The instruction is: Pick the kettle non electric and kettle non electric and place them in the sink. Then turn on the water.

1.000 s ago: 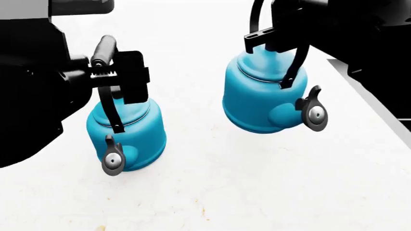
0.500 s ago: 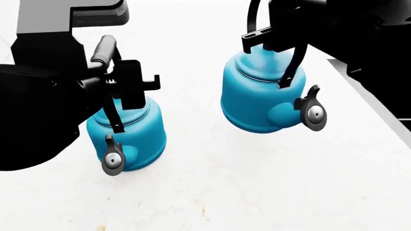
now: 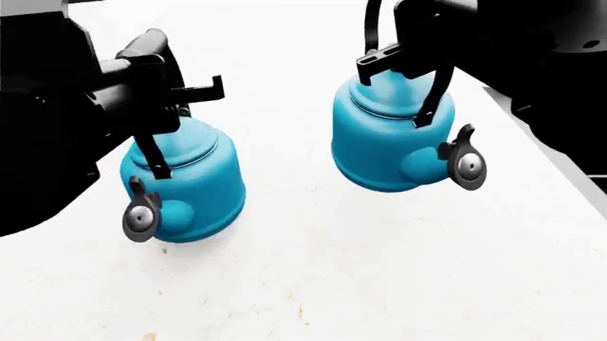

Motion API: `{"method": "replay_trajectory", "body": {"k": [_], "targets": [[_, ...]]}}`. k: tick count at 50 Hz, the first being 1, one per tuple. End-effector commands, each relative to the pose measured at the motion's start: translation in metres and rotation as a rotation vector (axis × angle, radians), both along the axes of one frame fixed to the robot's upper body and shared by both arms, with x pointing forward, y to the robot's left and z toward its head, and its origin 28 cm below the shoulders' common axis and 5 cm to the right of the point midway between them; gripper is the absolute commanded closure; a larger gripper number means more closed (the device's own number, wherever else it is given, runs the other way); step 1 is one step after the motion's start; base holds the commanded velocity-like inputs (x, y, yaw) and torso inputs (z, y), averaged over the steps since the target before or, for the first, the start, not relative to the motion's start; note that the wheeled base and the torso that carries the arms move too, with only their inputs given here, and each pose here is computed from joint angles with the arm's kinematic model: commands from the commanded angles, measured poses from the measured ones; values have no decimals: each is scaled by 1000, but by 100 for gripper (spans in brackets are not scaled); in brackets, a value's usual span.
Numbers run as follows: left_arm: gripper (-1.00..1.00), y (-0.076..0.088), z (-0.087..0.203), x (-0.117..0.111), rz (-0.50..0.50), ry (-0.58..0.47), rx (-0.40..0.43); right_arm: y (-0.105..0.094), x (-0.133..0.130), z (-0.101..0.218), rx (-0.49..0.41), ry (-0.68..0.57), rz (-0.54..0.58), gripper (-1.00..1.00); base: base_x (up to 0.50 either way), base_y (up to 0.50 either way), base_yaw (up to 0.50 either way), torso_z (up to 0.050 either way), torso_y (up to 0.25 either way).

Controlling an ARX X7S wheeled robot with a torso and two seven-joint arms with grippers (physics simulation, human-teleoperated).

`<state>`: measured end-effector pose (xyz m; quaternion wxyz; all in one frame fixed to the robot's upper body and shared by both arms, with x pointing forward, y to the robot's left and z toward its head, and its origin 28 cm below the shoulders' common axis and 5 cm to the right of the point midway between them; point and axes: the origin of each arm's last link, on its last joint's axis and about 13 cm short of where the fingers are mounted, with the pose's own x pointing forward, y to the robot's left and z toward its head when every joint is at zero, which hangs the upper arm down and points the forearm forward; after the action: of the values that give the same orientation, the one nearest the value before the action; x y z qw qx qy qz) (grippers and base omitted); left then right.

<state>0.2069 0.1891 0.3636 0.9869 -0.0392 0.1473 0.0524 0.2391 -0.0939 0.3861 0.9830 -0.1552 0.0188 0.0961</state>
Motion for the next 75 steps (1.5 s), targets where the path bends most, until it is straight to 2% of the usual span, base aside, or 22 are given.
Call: {"method": "replay_trajectory", "body": {"k": [1, 4, 5, 10, 11, 14, 26, 28, 34, 75], "targets": [[100, 6, 23, -10, -24, -219, -32, -4, 0, 5, -2, -51, -27, 100, 0, 0, 0, 0, 10], [100, 6, 26, -12, -32, -217, -19, -5, 0, 5, 1, -51, -33, 100, 0, 0, 0, 0, 0], [100, 7, 30, -15, -56, -258, -64, -6, -1, 6, 3, -53, -37, 100, 0, 0, 0, 0, 0], [100, 8, 34, -19, -64, -292, -42, -8, -1, 7, -5, -35, -55, 100, 0, 0, 0, 2, 2], [100, 9, 36, -20, -63, -308, -37, -10, -5, 11, 92, -88, -73, 100, 0, 0, 0, 0, 0], [100, 11, 39, -22, -62, -326, -35, -13, -6, 11, 32, -103, -106, 100, 0, 0, 0, 0, 3], [100, 13, 45, -26, -65, -367, -24, -21, -11, 16, -1, -133, -156, 100, 0, 0, 0, 1, 2], [100, 13, 45, -26, -66, -370, -21, -21, -12, 16, -56, -150, -168, 100, 0, 0, 0, 0, 0], [100, 12, 42, -25, -60, -363, -12, -22, -14, 16, -42, -150, -184, 100, 0, 0, 0, 0, 2], [100, 12, 42, -26, -71, -359, -17, -25, -16, 15, -19, -138, -170, 100, -110, -500, 0, 1, 2]]}}
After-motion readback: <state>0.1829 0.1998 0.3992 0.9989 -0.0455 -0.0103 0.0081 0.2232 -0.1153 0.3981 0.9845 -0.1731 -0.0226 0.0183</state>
